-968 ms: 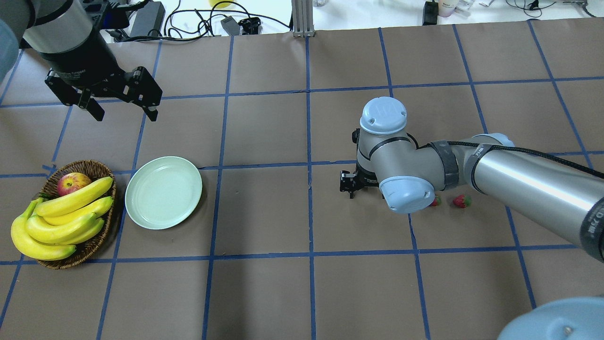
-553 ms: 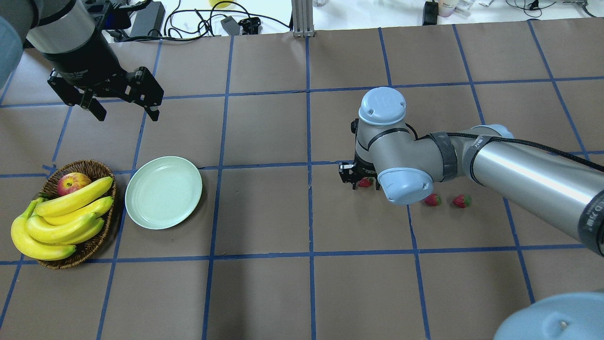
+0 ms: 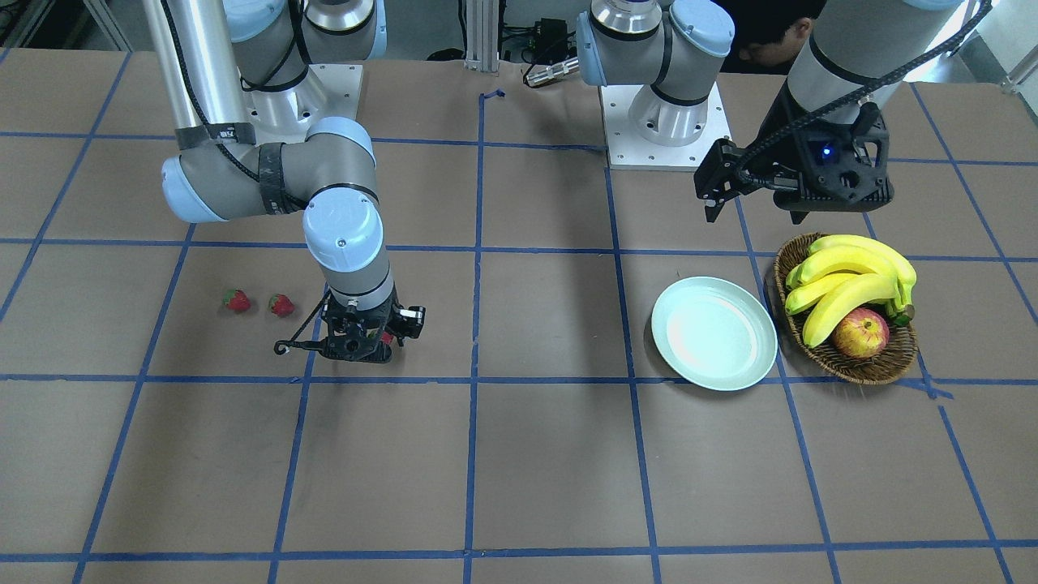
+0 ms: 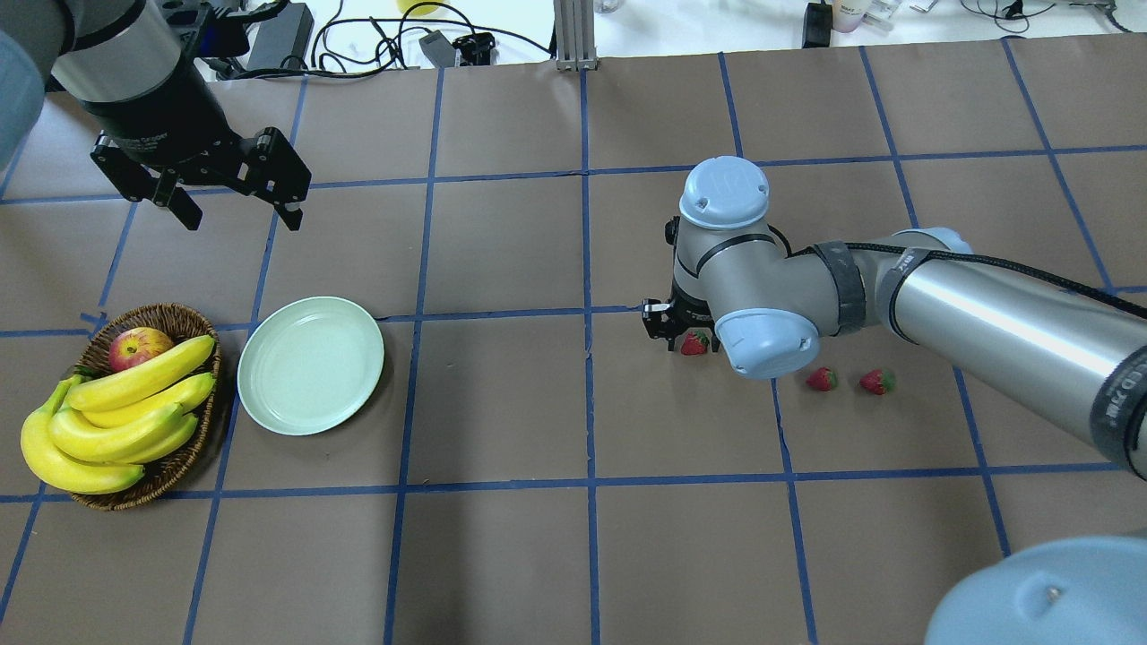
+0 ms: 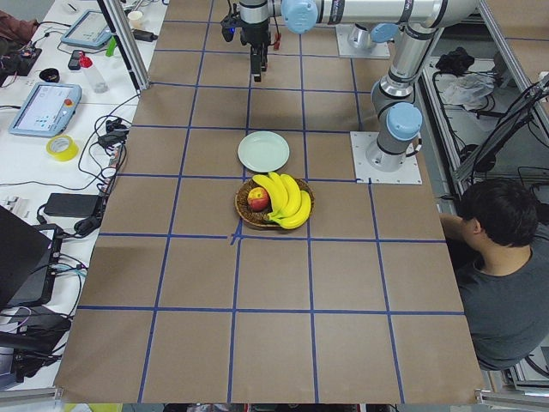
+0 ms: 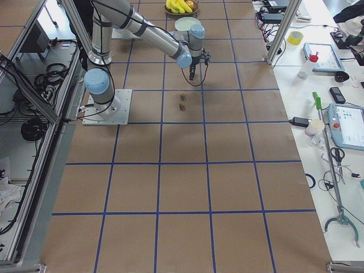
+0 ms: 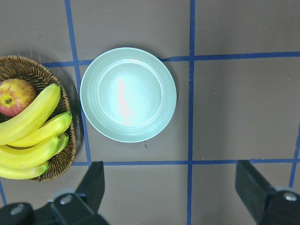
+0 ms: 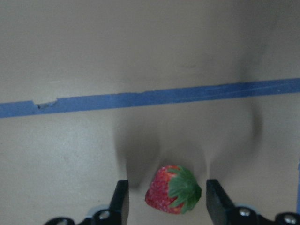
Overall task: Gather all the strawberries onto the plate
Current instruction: 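Lower the right gripper onto the lone strawberry and close on it, then carry the strawberry with the right gripper and set it beside the plate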
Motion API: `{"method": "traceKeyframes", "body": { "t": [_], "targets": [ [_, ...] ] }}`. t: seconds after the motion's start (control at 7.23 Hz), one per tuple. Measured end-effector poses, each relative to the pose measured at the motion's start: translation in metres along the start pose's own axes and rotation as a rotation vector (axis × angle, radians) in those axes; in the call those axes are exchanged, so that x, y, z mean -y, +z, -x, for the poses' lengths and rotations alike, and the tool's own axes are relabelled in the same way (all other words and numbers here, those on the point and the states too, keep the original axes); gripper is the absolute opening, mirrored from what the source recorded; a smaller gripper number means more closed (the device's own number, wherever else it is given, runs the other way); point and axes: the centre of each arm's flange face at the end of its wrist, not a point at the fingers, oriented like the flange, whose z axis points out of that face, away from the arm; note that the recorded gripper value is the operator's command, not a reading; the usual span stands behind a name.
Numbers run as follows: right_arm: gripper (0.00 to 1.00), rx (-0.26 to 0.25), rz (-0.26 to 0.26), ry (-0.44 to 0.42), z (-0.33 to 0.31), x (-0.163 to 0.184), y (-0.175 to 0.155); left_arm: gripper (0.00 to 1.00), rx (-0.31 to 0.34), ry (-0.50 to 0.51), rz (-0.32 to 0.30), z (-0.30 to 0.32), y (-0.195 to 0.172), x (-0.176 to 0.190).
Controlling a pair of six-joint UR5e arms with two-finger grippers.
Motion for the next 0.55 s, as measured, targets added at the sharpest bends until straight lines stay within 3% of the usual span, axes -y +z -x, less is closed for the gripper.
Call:
{"method": "traceKeyframes", "body": {
  "t": [0.28,0.55],
  "targets": [
    [0.19,0.002,-0.008,0.001,0.0009,0.0037,-0.0029,1.0,0.0,-0.001,-0.001,0.0003,-0.0002,0.0003],
    [0.13,0.003,-0.01,0.002,0.0011,0.0044,-0.0038,1.0,0.0,-0.001,-0.002,0.0004,-0.0007,0.0]
  ]
}}
